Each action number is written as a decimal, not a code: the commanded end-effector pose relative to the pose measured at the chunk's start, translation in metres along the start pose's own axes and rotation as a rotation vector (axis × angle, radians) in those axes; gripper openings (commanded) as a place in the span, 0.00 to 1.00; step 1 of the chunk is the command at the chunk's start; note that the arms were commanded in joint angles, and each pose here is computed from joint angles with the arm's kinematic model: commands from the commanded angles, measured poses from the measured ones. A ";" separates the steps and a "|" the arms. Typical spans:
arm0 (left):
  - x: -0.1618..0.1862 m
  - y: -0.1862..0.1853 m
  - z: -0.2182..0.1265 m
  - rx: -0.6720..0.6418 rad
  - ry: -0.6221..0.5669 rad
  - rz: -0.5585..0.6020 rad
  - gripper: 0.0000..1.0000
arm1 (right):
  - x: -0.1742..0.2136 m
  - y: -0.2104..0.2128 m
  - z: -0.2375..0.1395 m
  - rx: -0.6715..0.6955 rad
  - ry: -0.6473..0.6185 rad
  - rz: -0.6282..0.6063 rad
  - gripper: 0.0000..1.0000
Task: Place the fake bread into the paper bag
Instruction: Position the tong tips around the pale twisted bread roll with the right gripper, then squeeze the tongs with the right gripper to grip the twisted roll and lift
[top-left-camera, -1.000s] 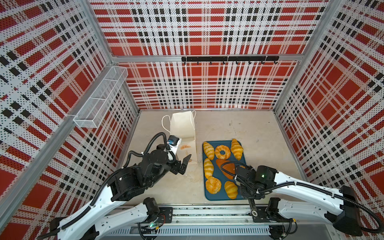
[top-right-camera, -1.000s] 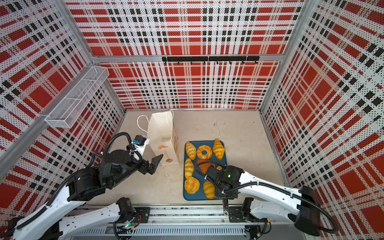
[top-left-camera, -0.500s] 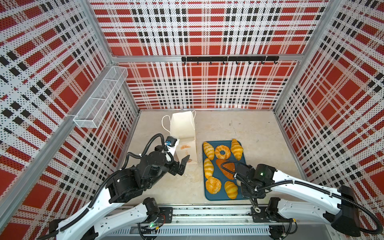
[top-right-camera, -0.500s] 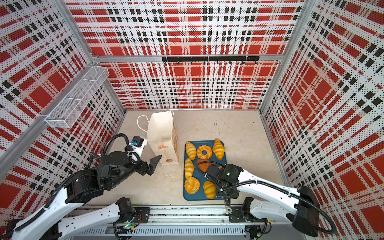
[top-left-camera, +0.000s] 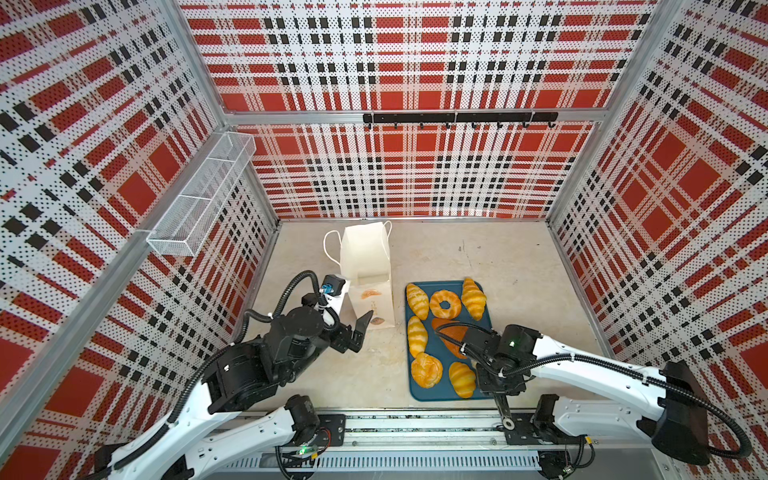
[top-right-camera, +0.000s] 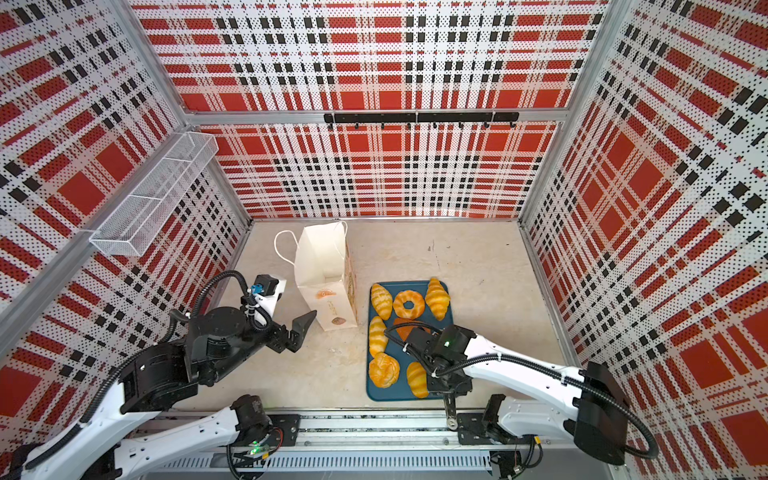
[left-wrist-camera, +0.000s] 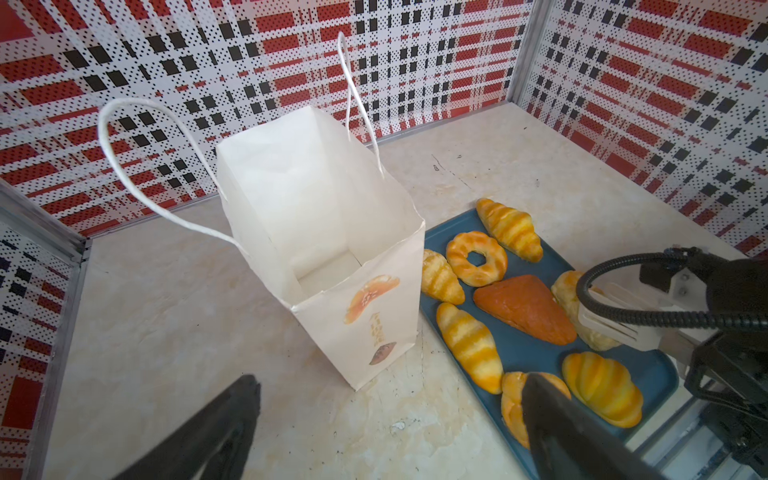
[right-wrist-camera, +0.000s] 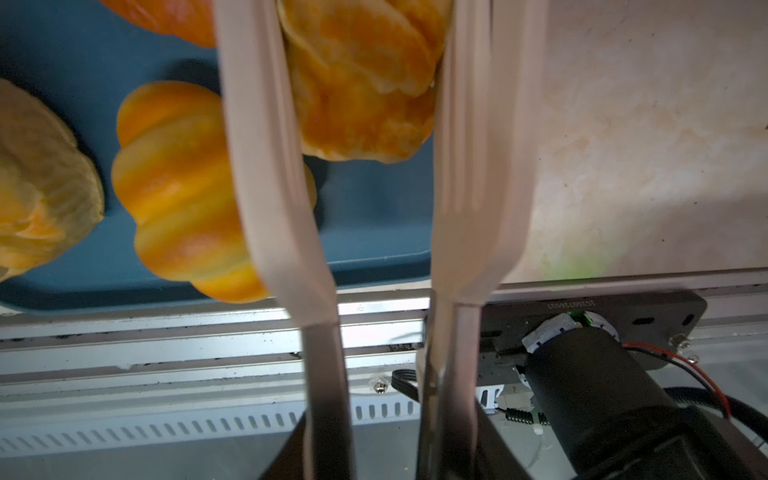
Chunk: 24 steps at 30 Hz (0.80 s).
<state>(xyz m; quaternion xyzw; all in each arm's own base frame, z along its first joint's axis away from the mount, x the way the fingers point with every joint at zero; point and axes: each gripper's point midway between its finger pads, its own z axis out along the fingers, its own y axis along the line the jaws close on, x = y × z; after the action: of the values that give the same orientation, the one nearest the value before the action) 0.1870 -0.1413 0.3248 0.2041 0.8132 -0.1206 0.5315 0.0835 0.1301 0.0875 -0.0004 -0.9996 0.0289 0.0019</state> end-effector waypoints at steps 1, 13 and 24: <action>0.004 0.013 -0.003 -0.059 -0.003 -0.027 0.99 | -0.005 -0.001 -0.011 -0.034 -0.043 0.008 0.32; 0.017 0.044 -0.006 -0.153 0.043 -0.114 0.99 | -0.021 -0.008 -0.048 -0.095 -0.174 0.004 0.30; 0.021 0.057 -0.005 -0.160 0.052 -0.247 0.99 | -0.033 -0.009 -0.088 -0.174 -0.301 -0.043 0.29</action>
<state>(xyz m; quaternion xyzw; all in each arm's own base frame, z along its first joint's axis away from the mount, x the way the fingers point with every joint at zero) 0.2042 -0.0815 0.3135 0.0752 0.8485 -0.0892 0.5162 0.1075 0.1269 0.1596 0.0158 -0.9920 -0.0520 -0.1141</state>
